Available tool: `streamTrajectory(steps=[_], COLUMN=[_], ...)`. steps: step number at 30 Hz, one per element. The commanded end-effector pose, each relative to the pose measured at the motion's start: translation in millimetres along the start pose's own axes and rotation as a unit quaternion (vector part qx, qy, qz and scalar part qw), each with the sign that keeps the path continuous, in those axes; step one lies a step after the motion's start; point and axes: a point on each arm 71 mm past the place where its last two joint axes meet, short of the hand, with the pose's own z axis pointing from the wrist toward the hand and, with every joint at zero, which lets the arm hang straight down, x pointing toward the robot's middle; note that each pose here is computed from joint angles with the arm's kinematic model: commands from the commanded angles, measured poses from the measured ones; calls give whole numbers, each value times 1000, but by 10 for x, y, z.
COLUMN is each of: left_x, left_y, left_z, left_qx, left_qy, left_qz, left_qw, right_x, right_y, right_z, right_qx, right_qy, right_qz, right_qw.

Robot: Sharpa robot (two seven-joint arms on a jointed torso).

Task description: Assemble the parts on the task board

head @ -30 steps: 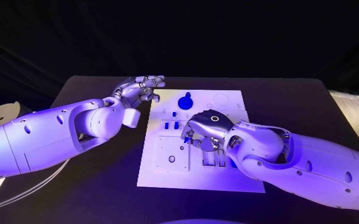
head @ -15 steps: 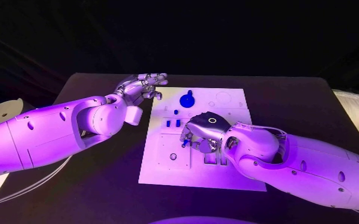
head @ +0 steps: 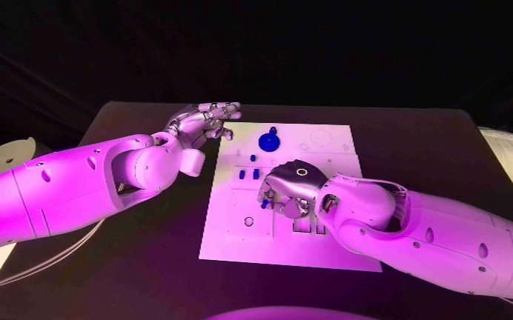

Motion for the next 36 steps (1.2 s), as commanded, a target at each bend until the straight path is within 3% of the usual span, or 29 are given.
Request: streamTrajectory(steps=[1,12,24,31,36], left_x=[25,27,32,28,26], left_y=[-6,-5,3,4,4], left_z=[0,-3,-6,-6,-9], left_qx=[3,1,-5,-6,-7], left_qy=[10,11,15,16,16], left_qz=[-1,-2,-3,-4,-4], left_qw=[1000,1000,1000,1000,1000], right_x=[42,72,4,-91,-198], right_y=[13,12,-20,-32,-129], right_z=[9,34,6,-141,-295], right_qx=[-2,10,17,14,32], right_qy=[21,30,-23,-63,-65], right_qz=[-8,-11,-4,6,4], right_qw=[1000,999,1000,998,997])
